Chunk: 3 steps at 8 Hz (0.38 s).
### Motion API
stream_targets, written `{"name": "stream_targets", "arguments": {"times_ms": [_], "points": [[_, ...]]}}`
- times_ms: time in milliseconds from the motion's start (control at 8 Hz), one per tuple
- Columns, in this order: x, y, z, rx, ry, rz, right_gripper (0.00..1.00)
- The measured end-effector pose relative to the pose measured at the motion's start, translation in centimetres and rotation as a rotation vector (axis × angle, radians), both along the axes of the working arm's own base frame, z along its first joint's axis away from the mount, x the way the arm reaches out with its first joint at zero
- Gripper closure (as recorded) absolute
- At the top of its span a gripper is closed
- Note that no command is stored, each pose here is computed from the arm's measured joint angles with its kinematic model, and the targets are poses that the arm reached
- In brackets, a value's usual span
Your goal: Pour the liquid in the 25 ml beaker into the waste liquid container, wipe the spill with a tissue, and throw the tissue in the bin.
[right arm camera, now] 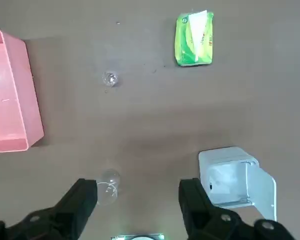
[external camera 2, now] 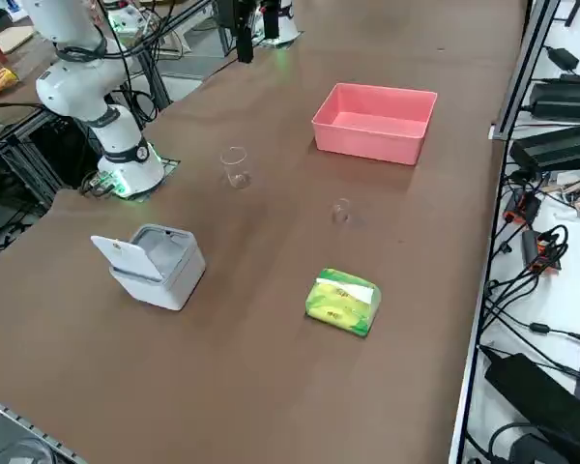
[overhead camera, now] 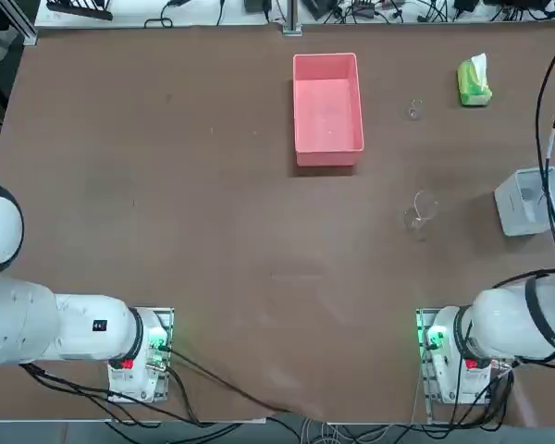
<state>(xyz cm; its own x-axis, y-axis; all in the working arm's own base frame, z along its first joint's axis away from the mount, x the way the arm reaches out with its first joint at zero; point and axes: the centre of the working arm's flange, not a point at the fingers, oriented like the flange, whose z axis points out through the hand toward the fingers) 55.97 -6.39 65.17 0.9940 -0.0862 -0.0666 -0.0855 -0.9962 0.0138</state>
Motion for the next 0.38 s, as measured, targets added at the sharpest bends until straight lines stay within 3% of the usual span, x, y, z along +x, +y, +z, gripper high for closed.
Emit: {"name": "stream_targets", "arguments": {"times_ms": [375], "points": [[-0.05,0.02,0.09,0.000,-0.001,-0.002,0.00]]}}
